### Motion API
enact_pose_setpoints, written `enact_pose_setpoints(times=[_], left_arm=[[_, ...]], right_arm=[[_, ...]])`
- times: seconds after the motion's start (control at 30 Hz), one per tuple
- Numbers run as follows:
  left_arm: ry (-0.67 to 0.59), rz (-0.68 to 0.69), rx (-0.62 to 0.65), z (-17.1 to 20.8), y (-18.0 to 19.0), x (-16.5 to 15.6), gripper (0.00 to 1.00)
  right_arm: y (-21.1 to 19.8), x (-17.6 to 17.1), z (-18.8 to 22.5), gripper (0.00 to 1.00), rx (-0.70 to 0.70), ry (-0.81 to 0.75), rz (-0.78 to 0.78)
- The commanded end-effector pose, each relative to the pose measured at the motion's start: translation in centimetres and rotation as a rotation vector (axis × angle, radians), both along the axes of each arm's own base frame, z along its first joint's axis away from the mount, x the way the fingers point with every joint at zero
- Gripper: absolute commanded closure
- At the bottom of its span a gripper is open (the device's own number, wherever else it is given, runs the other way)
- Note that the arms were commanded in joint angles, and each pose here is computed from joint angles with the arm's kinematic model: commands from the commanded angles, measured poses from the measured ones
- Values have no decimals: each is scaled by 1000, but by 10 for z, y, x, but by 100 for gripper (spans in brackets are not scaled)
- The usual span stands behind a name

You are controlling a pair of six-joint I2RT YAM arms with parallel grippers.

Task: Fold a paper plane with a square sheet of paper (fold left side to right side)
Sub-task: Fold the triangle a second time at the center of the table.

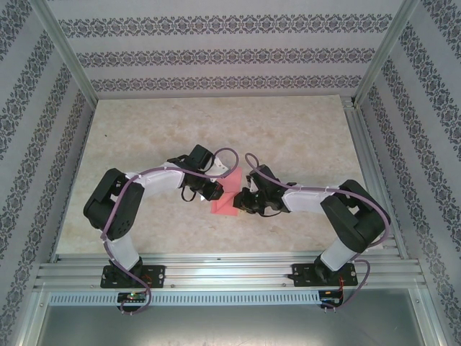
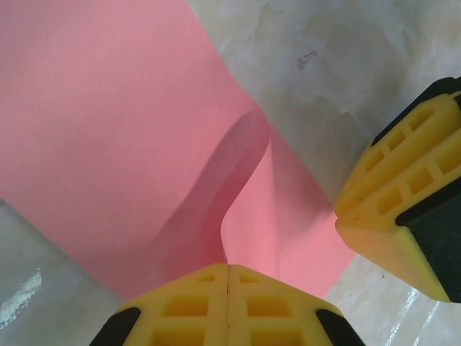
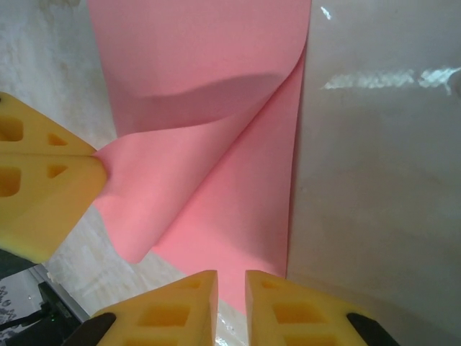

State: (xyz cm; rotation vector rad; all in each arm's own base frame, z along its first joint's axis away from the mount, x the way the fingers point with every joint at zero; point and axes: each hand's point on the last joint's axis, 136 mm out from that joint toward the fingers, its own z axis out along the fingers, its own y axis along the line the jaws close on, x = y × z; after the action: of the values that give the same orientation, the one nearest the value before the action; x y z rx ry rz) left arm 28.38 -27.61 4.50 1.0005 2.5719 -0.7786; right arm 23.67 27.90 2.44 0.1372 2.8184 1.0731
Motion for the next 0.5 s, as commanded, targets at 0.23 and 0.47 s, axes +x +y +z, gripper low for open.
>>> enact_pose_setpoints(times=[0.23,0.47], left_arm=[[-33,24,-14,0,0,19,98],[-43,38,-3,-2,3,25,98]], right_arm=[[0,-7,-20,84,-71,40,14],[-7,-13,-28,84,-133,62,25]])
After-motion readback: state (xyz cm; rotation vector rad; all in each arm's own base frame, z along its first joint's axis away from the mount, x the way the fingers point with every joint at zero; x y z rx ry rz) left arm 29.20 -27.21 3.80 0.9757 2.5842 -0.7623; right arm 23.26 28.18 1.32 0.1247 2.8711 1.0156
